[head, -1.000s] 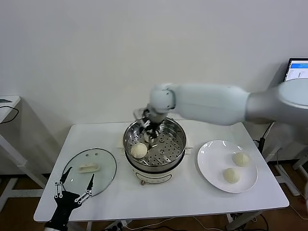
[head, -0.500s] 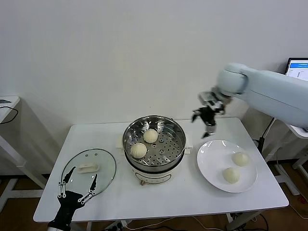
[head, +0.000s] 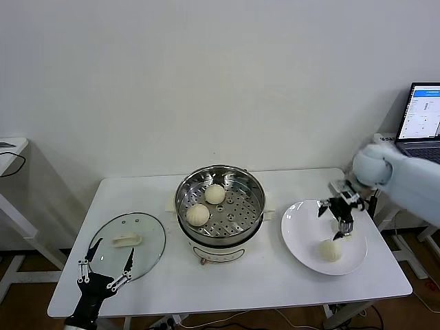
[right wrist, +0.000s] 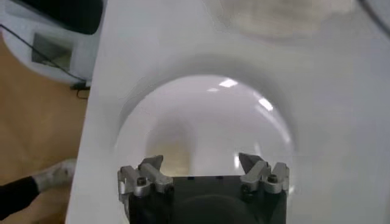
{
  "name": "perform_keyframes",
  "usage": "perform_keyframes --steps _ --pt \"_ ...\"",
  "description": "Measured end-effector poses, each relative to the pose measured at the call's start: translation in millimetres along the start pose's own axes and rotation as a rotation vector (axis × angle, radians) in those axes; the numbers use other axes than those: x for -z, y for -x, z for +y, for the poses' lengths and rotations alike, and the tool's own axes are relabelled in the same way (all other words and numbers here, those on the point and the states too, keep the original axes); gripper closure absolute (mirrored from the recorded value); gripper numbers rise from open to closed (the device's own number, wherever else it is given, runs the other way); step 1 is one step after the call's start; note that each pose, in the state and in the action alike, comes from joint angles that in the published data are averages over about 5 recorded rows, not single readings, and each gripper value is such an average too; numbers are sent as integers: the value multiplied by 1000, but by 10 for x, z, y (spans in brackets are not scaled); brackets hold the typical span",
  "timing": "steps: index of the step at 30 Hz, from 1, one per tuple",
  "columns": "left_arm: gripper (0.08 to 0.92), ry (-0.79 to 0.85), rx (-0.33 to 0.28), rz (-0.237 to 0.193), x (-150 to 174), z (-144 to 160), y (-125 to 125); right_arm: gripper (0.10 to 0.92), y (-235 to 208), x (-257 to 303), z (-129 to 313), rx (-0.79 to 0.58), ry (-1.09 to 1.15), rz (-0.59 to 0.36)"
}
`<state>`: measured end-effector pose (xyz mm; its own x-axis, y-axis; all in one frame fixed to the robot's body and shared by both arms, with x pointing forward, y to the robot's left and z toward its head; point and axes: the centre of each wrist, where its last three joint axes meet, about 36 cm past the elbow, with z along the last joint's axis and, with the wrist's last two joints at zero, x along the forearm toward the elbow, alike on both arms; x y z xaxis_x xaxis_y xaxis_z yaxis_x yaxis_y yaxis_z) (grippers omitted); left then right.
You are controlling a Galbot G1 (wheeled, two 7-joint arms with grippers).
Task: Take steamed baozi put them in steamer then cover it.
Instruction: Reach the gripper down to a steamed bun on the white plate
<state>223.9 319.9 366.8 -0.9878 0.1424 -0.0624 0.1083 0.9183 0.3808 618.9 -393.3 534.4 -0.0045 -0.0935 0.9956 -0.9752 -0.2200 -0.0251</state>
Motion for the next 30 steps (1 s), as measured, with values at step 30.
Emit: perform_keyframes --steps 30 --pt "177 8 38 3 -37 110 -16 295 694 -145 266 -29 50 37"
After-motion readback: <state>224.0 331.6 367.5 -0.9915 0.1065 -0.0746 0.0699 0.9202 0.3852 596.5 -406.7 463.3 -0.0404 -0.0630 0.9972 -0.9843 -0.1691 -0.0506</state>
